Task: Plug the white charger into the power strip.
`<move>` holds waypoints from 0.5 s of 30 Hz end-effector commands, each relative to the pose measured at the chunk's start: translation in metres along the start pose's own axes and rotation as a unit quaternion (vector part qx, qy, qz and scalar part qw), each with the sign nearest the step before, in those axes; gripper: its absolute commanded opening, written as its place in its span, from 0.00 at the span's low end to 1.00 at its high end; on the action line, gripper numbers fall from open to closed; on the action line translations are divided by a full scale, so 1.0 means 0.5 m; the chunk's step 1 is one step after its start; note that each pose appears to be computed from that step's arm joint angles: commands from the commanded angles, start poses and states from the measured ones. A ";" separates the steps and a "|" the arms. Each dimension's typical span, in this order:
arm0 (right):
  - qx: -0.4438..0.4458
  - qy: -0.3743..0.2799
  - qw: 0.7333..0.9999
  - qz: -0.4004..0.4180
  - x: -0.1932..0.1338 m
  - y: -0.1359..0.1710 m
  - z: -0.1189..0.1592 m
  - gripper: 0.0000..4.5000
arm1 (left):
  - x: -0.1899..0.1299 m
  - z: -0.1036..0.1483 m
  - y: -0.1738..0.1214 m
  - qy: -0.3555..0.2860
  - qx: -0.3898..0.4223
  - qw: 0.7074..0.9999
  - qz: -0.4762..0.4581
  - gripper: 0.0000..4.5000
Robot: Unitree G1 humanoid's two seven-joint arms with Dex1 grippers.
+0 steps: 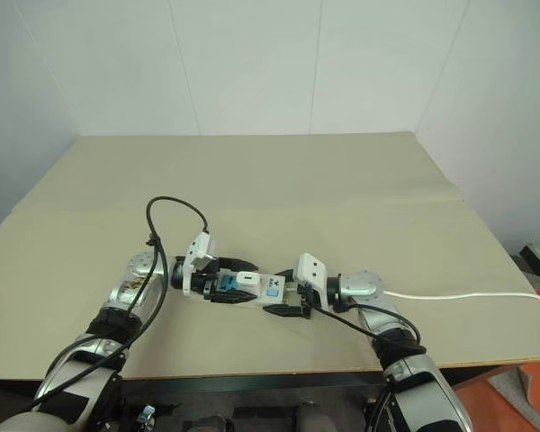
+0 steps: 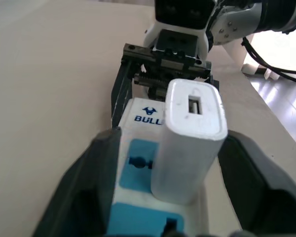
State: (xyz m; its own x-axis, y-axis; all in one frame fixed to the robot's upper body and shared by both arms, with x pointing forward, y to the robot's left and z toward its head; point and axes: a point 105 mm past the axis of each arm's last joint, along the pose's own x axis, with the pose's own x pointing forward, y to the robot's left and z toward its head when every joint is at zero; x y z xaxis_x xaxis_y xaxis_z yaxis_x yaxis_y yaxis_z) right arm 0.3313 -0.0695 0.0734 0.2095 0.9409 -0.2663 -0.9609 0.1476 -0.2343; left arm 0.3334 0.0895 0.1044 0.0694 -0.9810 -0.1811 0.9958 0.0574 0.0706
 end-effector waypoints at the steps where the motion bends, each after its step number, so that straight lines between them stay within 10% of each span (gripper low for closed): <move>1: 0.004 0.018 1.000 0.002 0.001 0.005 -0.014 0.76 | -0.001 0.006 0.006 -0.020 -0.009 1.000 0.009 1.00; 11: 0.007 0.005 1.000 0.003 -0.002 0.001 0.000 0.76 | -0.035 0.058 0.014 -0.033 0.023 0.999 0.006 1.00; 12: 0.007 0.004 1.000 0.005 -0.004 0.000 0.003 0.92 | -0.043 0.066 0.014 -0.033 0.032 0.999 0.006 1.00; 15: -0.010 0.000 1.000 -0.009 -0.012 -0.007 0.013 0.99 | -0.066 0.089 0.012 -0.033 0.058 0.998 0.008 1.00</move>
State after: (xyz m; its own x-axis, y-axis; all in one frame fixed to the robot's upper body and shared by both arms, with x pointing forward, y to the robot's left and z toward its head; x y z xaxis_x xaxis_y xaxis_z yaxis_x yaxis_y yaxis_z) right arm 0.3306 -0.0690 0.0767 0.2016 0.9417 -0.2694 -0.9620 0.1387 -0.2352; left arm 0.3342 0.1115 0.1293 0.0850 -0.9853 -0.1483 0.9920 0.0698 0.1048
